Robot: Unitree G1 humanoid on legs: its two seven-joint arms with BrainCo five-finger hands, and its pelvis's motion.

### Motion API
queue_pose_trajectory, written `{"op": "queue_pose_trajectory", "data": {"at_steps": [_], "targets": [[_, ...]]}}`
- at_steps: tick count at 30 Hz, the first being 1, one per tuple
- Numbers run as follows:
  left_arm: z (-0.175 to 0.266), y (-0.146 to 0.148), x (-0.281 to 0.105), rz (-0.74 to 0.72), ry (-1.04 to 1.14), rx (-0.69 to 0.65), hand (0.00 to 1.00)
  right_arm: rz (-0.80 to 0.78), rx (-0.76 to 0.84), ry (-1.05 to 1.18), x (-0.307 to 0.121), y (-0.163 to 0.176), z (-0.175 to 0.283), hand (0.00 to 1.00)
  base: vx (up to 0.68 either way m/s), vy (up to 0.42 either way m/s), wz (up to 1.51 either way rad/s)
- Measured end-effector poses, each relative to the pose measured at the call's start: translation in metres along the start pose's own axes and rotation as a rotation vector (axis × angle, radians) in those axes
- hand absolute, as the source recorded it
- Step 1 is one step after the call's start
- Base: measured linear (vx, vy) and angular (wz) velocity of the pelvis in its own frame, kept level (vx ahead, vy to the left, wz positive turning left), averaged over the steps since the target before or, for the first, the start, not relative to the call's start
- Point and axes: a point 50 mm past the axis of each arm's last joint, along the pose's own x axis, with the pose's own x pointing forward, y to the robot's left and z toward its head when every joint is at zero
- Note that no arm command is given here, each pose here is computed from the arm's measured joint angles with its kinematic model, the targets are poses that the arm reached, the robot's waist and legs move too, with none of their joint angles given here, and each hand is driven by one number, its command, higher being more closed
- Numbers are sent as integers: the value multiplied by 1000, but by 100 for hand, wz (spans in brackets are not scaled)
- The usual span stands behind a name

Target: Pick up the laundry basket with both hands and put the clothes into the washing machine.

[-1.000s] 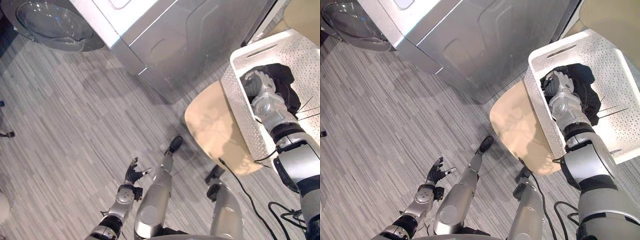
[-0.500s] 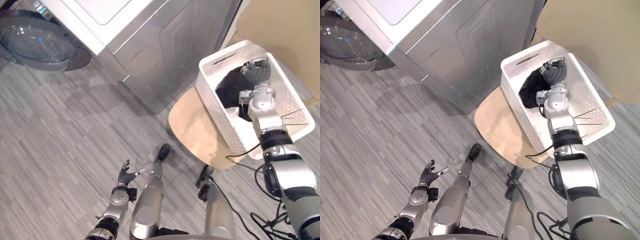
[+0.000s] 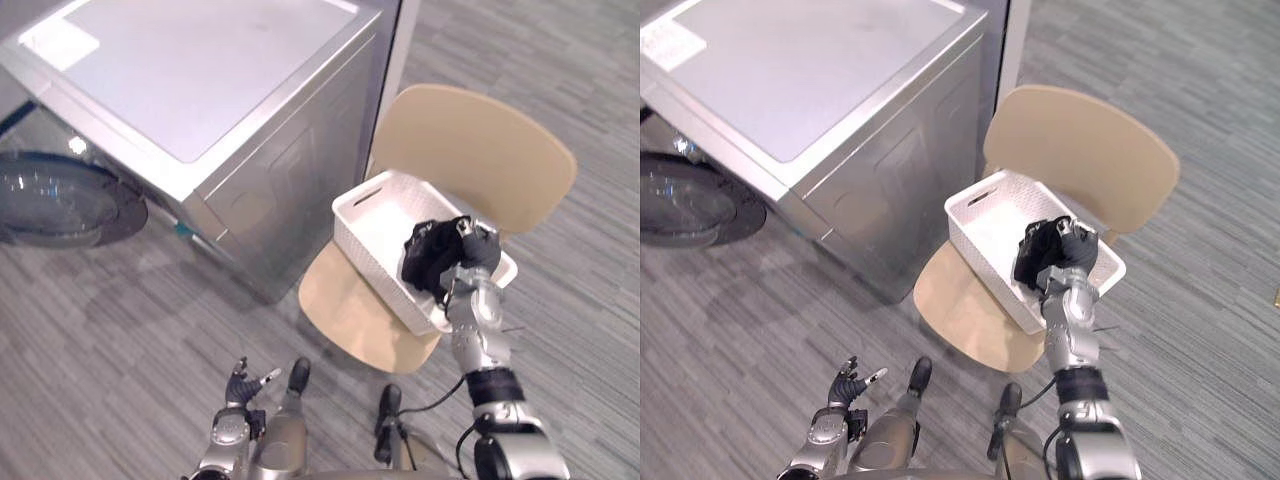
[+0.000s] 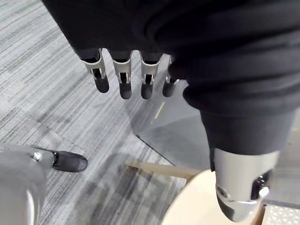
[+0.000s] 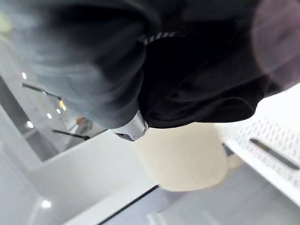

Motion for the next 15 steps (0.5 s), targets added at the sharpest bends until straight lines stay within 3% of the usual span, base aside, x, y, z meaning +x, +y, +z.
{"op": "queue_pose_trajectory", "data": {"at_steps": [2, 6, 11, 15], "targets": [[3, 0, -1, -12, -21, -7, 0, 110, 67, -15, -10, 19, 1, 100, -37, 40, -55], [22, 3, -1, -12, -111, -26, 0, 167, 99, -15, -24, 23, 2, 100, -38, -20, 3], [58, 14, -9, 25, -295, -82, 0, 282, 115, -20, -37, 41, 5, 100, -59, -258, 65], [76, -14, -31, -22, -394, -236, 0, 332, 78, -8, -37, 45, 7, 100, -164, -193, 37]]}}
